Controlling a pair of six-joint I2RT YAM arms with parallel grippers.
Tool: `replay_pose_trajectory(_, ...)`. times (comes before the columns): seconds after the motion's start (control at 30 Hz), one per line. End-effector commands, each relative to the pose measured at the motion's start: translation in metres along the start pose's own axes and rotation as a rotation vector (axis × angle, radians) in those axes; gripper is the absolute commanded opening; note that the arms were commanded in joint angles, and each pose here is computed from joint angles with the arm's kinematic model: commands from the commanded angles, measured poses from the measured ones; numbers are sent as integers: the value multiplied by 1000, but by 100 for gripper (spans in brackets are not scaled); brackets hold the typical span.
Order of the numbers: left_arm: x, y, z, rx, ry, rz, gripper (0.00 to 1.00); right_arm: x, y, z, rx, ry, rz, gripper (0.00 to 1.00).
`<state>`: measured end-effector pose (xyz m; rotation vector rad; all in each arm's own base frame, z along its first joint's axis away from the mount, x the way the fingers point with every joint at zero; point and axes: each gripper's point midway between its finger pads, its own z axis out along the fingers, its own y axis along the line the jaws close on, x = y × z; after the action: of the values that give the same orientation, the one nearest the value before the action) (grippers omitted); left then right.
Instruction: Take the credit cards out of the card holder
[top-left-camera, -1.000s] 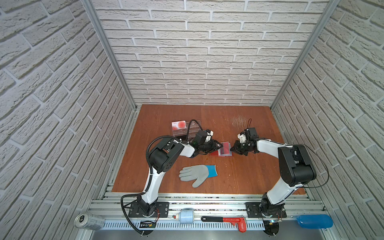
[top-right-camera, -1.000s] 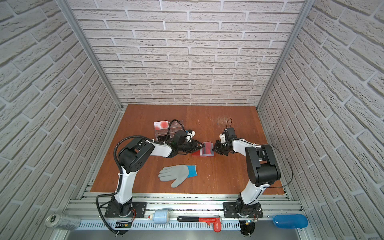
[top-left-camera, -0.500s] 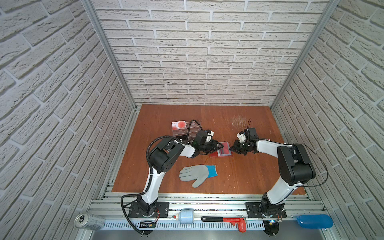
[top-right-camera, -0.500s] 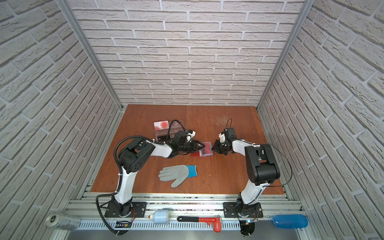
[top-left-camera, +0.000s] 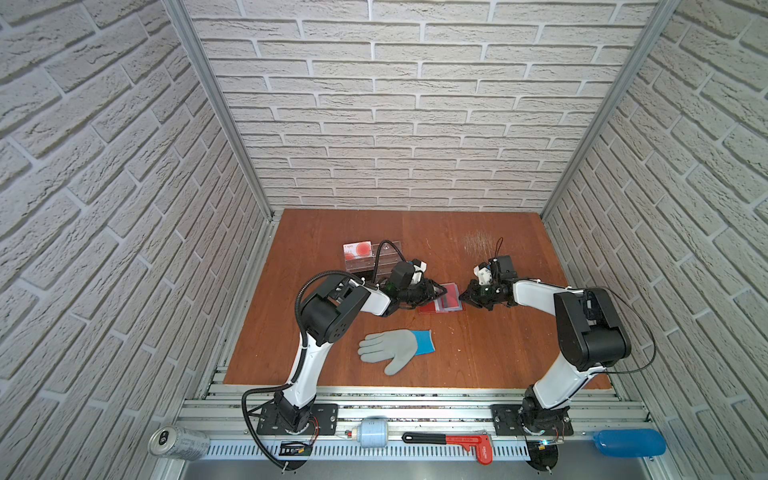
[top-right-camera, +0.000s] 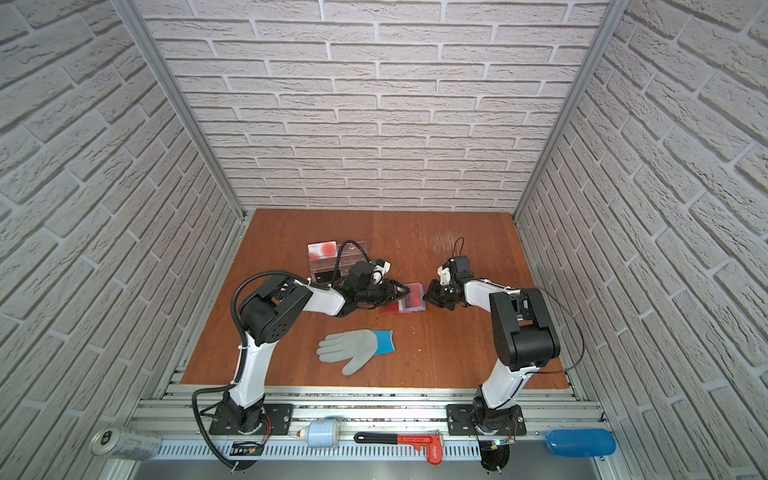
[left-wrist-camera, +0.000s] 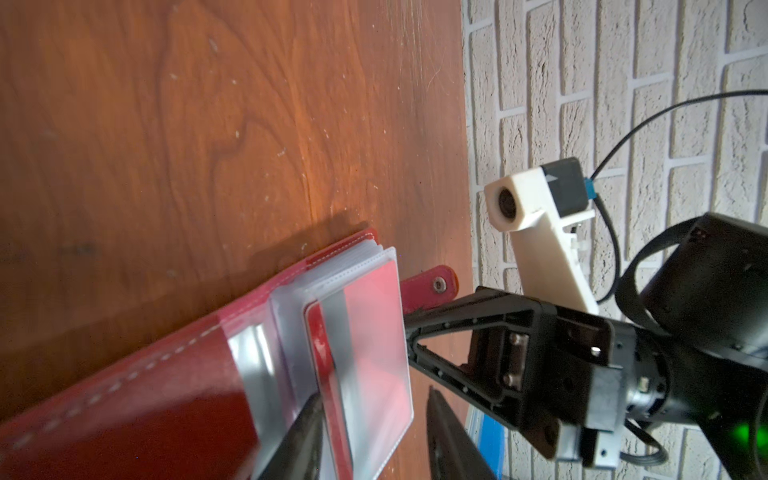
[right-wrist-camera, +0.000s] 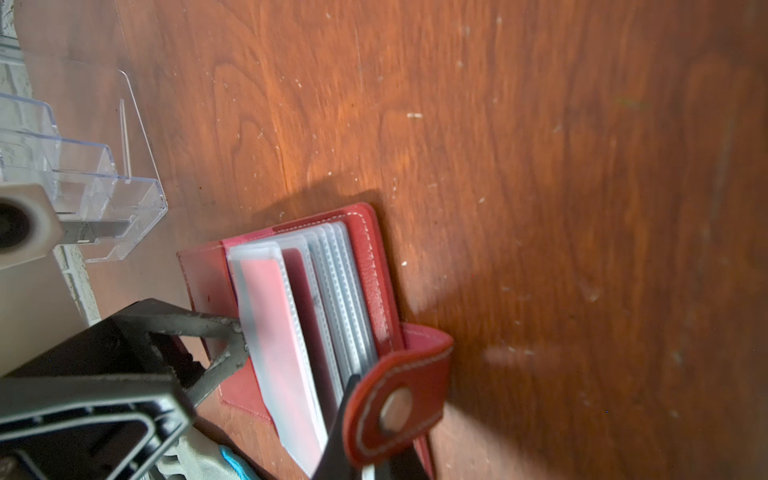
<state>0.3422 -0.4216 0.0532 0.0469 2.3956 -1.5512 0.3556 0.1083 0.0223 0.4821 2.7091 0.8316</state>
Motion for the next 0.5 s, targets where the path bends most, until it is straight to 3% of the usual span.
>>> replay_pose_trajectory(0.0,-2,-8,5,48,-27,20,42,21,-21,12,61,56,31,9)
replay_pose_trajectory(0.47,-7,-21,7,130,-62,12,41,24,-22,16,63,66,32,8)
